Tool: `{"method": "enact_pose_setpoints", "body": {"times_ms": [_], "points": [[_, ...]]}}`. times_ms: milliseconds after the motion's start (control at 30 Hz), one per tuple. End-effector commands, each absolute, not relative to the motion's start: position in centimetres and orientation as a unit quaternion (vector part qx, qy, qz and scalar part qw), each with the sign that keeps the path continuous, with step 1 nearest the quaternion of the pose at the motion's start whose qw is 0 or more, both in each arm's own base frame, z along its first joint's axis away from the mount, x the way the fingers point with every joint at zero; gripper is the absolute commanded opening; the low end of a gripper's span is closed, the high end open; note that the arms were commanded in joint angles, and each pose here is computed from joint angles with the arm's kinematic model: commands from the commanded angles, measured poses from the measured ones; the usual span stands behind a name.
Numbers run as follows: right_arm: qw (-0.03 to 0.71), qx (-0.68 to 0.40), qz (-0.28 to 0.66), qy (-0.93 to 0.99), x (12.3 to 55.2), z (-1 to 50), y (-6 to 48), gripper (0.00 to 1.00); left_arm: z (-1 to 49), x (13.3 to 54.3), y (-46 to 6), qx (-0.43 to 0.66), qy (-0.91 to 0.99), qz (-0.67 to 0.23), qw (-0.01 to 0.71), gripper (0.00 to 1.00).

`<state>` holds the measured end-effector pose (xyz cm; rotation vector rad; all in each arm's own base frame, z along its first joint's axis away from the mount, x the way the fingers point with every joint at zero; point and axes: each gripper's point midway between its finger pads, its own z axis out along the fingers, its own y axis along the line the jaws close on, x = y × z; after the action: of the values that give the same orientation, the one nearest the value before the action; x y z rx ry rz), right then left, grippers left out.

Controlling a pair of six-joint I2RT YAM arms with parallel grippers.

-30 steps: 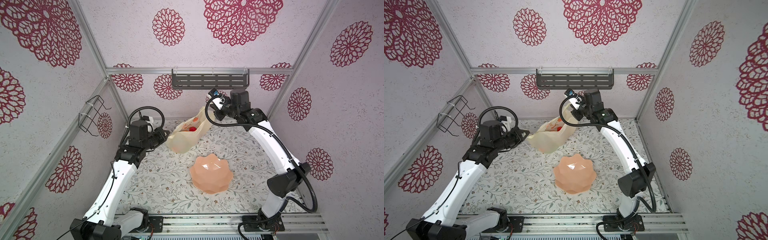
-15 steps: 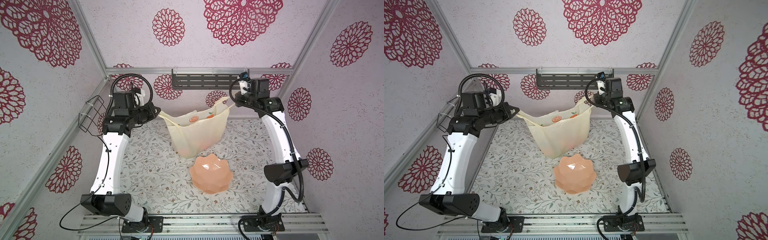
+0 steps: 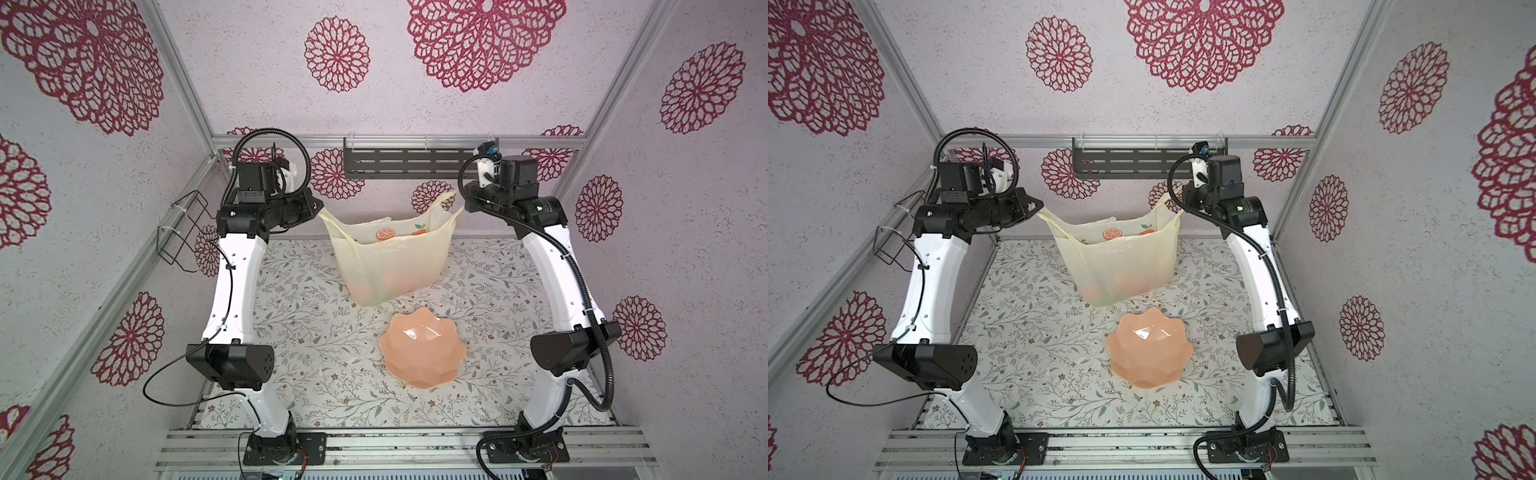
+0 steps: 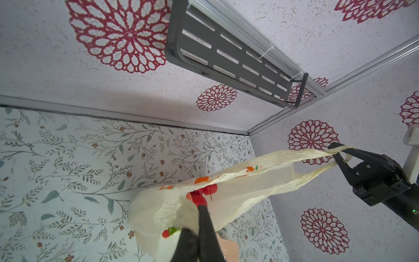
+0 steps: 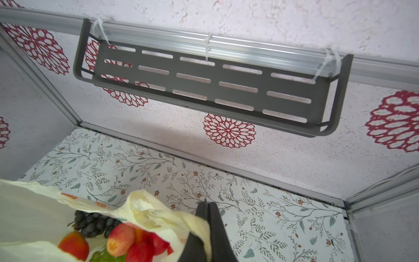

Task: Take fruits out of the plastic bag
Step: Adjust the plastic bag at the center of the board.

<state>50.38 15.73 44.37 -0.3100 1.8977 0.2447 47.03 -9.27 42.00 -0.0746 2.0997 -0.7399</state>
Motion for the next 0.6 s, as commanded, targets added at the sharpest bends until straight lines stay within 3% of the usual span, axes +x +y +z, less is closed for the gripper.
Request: {"method": "enact_pose_setpoints", "body": {"times_ms": [0,233,433,533,567], "points": [[0.602,-0.12,0.127,0.779,49.7,47.8,16.0,0.06,43.0,47.1,-8.6,-0.014,0.841,-0.263,0.472,0.0],[0.507,-0.131,0.167,0.835,47.2,39.0,17.0,0.09,35.1,43.0,-11.9,0.013,0.863,-0.311,0.398,0.0],[0.512,-0.123,0.177,0.831,43.2,35.2,16.0,0.13,31.0,36.8,-14.4,0.063,0.86,-0.333,0.382,0.01],[0.525,-0.129,0.165,0.825,41.8,35.4,15.3,0.41,29.8,34.9,-15.1,0.078,0.861,-0.335,0.376,0.01],[0.534,-0.128,0.161,0.82,41.3,36.0,15.0,0.45,29.7,34.4,-15.3,0.085,0.859,-0.336,0.376,0.01]]}}
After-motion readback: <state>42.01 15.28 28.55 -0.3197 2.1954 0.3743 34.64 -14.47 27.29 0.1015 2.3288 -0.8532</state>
